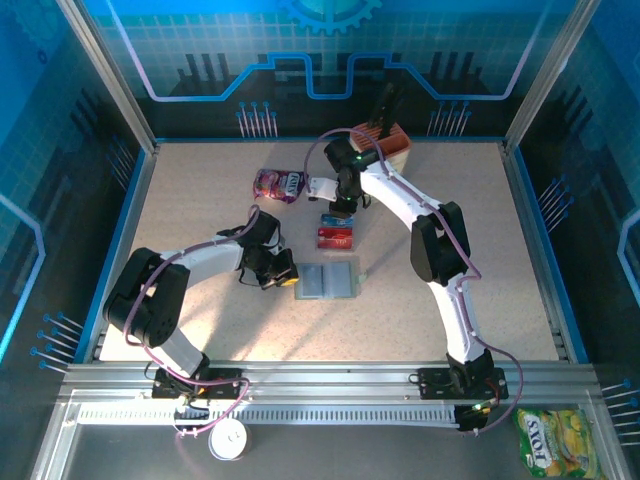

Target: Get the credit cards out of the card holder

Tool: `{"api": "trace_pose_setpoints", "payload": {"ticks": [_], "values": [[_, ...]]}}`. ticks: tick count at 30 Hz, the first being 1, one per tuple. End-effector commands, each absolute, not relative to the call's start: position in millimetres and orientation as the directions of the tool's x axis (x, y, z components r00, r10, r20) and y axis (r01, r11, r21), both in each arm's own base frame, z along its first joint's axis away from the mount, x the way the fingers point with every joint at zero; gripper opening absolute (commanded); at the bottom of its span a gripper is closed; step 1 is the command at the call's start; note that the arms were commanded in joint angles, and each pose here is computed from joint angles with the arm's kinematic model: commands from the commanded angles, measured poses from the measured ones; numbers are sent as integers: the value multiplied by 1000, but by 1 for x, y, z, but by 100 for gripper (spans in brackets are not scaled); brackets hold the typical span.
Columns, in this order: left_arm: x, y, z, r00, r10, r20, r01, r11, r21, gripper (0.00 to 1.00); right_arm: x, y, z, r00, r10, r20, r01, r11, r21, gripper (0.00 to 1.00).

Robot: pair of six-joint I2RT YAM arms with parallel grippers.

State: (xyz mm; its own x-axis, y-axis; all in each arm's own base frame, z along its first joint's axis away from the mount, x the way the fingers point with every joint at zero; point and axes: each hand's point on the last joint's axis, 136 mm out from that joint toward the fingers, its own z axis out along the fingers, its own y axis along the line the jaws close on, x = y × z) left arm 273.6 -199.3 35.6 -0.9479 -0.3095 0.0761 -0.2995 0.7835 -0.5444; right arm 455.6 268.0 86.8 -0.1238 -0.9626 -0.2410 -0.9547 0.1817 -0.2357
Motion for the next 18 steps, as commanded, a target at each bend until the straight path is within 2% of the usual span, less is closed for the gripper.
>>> {"api": "trace_pose_setpoints", "payload": {"ticks": [1,11,18], "values": [[269,-197,33,-945,-314,89,-310,778,-547,2,445,269,85,-123,-967,-221,-959,174,-225,35],[270,-198,35,-945,-315,85,-308,775,-552,2,453,275,123,-104,-955,-279,-927,195,-321,36],[272,-200,34,-945,-314,89,-309,768,-562,2,443,280,149,-93,-942,-324,-910,213,-357,37]]}}
